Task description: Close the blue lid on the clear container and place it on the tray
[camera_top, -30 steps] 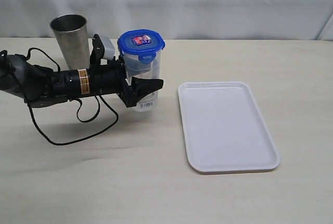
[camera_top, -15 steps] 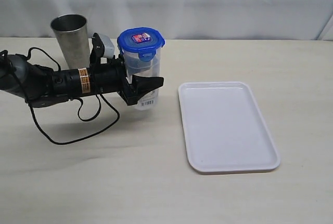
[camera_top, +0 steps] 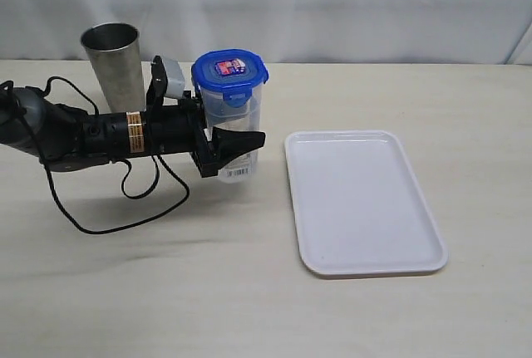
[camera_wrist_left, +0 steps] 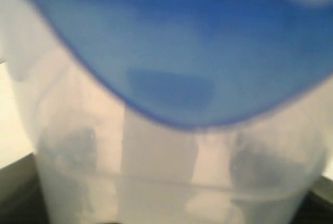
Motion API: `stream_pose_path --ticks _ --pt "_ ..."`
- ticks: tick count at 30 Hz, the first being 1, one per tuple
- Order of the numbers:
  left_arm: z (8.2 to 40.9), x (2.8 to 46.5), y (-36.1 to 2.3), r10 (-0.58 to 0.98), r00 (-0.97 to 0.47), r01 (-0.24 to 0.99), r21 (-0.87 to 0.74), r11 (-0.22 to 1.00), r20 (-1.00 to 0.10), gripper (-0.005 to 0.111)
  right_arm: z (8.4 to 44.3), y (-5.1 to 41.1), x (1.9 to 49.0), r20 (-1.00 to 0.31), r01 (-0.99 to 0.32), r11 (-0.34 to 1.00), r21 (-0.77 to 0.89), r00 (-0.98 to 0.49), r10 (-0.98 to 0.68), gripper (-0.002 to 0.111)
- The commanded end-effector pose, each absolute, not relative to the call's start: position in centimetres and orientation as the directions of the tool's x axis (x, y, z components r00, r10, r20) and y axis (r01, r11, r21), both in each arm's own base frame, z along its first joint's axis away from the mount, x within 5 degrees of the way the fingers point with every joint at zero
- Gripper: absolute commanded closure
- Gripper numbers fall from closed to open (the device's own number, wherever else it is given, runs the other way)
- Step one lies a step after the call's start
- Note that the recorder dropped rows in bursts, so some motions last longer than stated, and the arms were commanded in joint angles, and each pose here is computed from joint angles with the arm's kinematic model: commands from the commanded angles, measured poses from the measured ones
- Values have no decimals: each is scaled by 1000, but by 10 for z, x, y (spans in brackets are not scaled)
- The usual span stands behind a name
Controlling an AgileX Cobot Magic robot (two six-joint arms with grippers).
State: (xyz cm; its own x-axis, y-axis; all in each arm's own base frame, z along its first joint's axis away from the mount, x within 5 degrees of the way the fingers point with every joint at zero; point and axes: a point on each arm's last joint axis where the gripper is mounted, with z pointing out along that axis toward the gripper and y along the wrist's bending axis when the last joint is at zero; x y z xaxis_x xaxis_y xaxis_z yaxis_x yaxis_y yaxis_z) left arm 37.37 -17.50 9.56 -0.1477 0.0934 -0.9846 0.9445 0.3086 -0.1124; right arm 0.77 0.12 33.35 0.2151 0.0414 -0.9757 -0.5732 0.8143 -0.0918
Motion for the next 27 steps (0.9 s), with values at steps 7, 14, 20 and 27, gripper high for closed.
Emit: stream_pose_path --ticks 7,14,20,27 --pt "107 375 -178 37 -123 945 -105 311 -992 107 256 23 32 -999 -586 811 11 -44 -18 104" --pt "108 377 -177 29 -126 939 -110 325 -992 107 214 20 45 -983 -410 912 11 -172 -66 104" --pt "106 378 -177 41 -135 932 -112 345 -990 107 208 14 47 -976 -283 959 22 -212 -40 104" --pt "106 378 -177 41 -135 932 -112 345 -990 107 183 8 53 -968 -145 989 22 -249 -15 104"
